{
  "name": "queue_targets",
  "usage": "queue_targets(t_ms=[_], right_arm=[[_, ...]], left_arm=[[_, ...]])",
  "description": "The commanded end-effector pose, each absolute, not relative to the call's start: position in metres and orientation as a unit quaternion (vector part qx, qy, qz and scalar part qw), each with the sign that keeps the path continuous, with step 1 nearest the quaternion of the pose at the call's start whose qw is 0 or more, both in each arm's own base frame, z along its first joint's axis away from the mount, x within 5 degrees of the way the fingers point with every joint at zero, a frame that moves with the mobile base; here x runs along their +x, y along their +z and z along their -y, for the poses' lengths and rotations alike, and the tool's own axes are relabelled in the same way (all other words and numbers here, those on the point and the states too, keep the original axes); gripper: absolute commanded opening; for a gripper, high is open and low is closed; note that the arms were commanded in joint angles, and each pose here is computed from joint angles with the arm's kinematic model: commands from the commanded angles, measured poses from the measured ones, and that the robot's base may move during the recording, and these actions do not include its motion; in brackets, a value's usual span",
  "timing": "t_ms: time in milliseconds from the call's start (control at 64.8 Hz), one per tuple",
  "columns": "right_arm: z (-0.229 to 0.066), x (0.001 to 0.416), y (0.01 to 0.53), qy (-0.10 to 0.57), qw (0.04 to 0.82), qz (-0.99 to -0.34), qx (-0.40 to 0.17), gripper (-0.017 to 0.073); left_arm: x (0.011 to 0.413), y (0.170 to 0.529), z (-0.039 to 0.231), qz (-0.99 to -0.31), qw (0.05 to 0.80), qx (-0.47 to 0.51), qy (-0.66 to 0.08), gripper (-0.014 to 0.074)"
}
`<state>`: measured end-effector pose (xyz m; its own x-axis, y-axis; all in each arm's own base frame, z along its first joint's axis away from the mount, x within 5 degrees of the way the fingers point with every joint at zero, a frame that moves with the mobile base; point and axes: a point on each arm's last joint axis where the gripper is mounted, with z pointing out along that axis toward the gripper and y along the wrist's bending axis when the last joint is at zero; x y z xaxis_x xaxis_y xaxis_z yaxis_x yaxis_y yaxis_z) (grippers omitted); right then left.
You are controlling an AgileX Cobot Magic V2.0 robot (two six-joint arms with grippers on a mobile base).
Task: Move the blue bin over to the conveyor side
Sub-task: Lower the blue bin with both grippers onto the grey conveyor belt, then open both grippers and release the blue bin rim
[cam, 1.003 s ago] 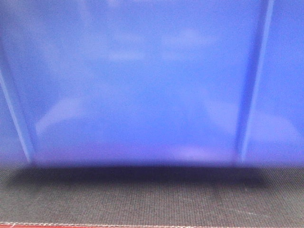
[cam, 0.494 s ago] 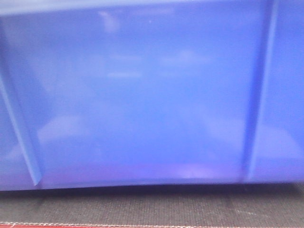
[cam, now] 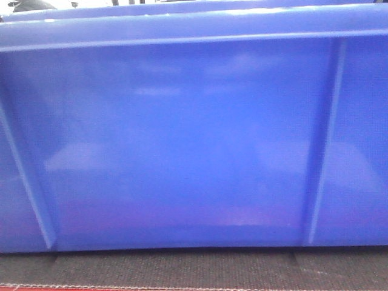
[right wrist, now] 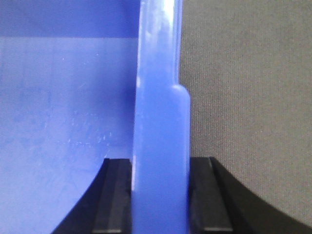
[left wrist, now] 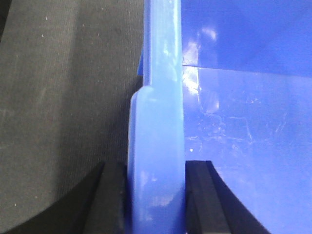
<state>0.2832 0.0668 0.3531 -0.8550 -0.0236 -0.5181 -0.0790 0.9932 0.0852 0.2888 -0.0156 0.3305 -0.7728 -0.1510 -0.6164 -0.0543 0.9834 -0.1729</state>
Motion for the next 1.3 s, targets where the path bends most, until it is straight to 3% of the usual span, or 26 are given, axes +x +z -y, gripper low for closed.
queue_targets(t_ms=[0,293,386,463,602,694,802,941,1280], right_arm=[[-0.061,0.285,0.362,0.029,0.301,-0.953,-0.033,-0.0087],[-0.061,0.284,0.361,0.028,0.295,-0.954,-0.033,-0.0087],[-0.061,0.284,0.359,0.026,0.286,-0.957,-0.033,-0.0081],[-0.061,0.284,0.356,0.023,0.273,-0.961,-0.033,-0.0057],[-0.062,0.289,0.348,0.019,0.254,-0.967,-0.033,0.0143],[-0.062,0.291,0.344,0.018,0.248,-0.968,-0.033,0.0320],[-0.062,0.291,0.344,0.019,0.249,-0.968,-0.033,0.0433],[-0.062,0.291,0.344,0.015,0.250,-0.968,-0.034,0.0482],[-0.059,0.282,0.368,0.013,0.263,-0.964,-0.032,0.0475]], left_arm=[[0.291,0.341,0.013,-0.922,0.378,-0.054,-0.065,-0.0027],[0.291,0.341,0.013,-0.922,0.377,-0.054,-0.065,-0.0019],[0.290,0.340,0.013,-0.925,0.371,-0.054,-0.065,0.0049],[0.290,0.340,0.013,-0.926,0.368,-0.053,-0.065,0.0161],[0.290,0.339,0.012,-0.926,0.368,-0.053,-0.063,0.0325],[0.290,0.339,0.012,-0.926,0.368,-0.052,-0.061,0.0393],[0.290,0.339,0.011,-0.927,0.369,-0.049,-0.055,0.0447],[0.290,0.339,0.011,-0.927,0.369,-0.048,-0.054,0.0483],[0.285,0.370,0.011,-0.909,0.410,-0.046,-0.058,0.0476]])
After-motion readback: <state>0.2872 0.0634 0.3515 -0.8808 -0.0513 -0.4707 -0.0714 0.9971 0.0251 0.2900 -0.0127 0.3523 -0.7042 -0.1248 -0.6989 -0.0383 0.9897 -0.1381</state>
